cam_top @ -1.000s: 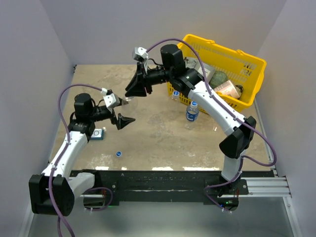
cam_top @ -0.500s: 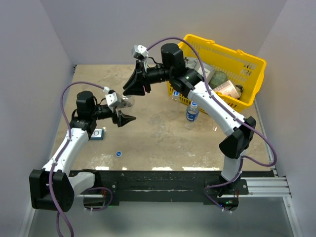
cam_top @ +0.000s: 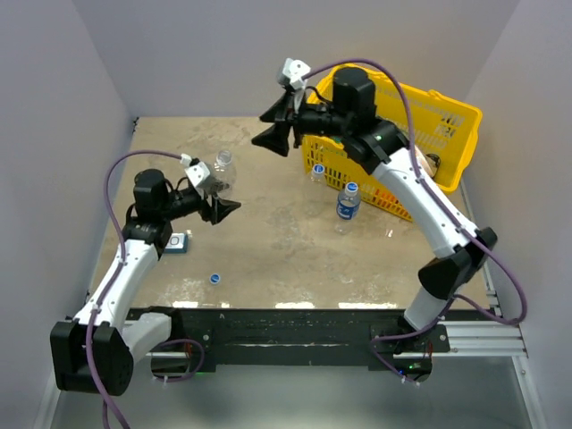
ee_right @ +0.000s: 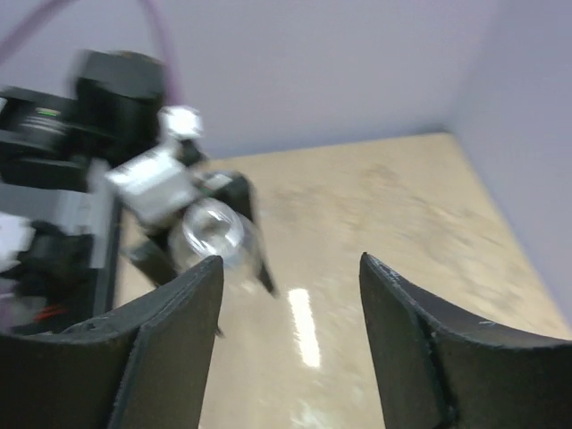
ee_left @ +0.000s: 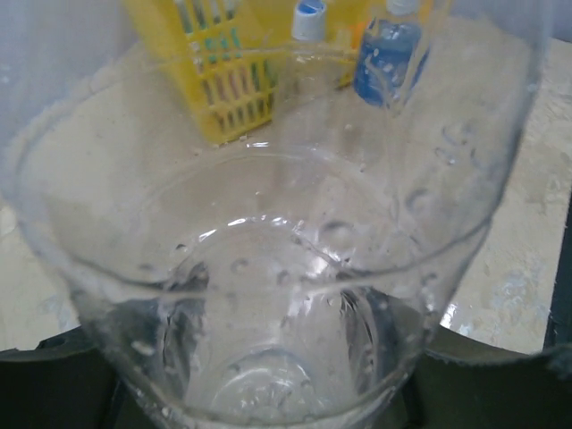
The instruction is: Screw on the bottle caps
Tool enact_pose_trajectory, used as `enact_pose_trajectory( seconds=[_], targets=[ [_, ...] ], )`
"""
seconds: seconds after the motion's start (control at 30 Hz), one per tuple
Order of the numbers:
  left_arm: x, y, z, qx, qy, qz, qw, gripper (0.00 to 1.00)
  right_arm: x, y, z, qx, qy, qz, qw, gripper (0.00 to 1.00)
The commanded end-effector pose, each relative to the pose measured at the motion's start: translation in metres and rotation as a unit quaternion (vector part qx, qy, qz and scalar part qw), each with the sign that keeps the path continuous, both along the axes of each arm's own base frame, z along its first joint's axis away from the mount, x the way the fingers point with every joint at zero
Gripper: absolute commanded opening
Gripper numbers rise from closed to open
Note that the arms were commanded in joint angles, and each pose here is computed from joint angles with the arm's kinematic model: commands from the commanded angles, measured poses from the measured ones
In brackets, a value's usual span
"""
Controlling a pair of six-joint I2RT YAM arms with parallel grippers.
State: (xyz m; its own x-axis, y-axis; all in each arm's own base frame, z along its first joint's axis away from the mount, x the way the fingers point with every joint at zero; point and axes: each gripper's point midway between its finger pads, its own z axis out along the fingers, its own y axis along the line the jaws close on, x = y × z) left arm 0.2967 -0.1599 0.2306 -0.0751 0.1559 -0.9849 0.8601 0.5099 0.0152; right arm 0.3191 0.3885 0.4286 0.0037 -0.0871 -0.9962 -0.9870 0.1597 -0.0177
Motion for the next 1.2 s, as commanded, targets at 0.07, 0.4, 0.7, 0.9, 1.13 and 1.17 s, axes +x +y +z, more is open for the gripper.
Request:
enact_pose_trajectory(
  seconds=[0.07,0.4,0.7,0.9,1.13,1.17],
  targets=[
    [0.058,0.076,0.07,-0.085,-0.031,0.288,0.953,0.0,0.008,-0.036,-0.065,-0.127,-0.076,-0.099,0.984,0.59],
    [0.065,0.131,0.199,-0.168,-0.165,0.416,0.879,0.0,-0.116,0.042,-0.253,-0.337,-0.109,0.179,0.918,0.59],
    [0.044,0.152,0.242,-0.199,-0.193,0.453,0.847,0.0,-0.123,0.105,-0.312,-0.386,-0.183,0.253,0.868,0.59],
    [0.037,0.151,0.237,-0.189,-0.188,0.451,0.852,0.0,-0.144,0.122,-0.332,-0.394,-0.193,0.312,0.843,0.57],
    [0.036,0.146,0.229,-0.193,-0.175,0.442,0.858,0.0,-0.167,0.125,-0.355,-0.399,-0.194,0.358,0.821,0.58],
    [0.035,0.146,0.229,-0.193,-0.175,0.442,0.858,0.0,-0.169,0.127,-0.36,-0.4,-0.194,0.36,0.82,0.58]
  ],
)
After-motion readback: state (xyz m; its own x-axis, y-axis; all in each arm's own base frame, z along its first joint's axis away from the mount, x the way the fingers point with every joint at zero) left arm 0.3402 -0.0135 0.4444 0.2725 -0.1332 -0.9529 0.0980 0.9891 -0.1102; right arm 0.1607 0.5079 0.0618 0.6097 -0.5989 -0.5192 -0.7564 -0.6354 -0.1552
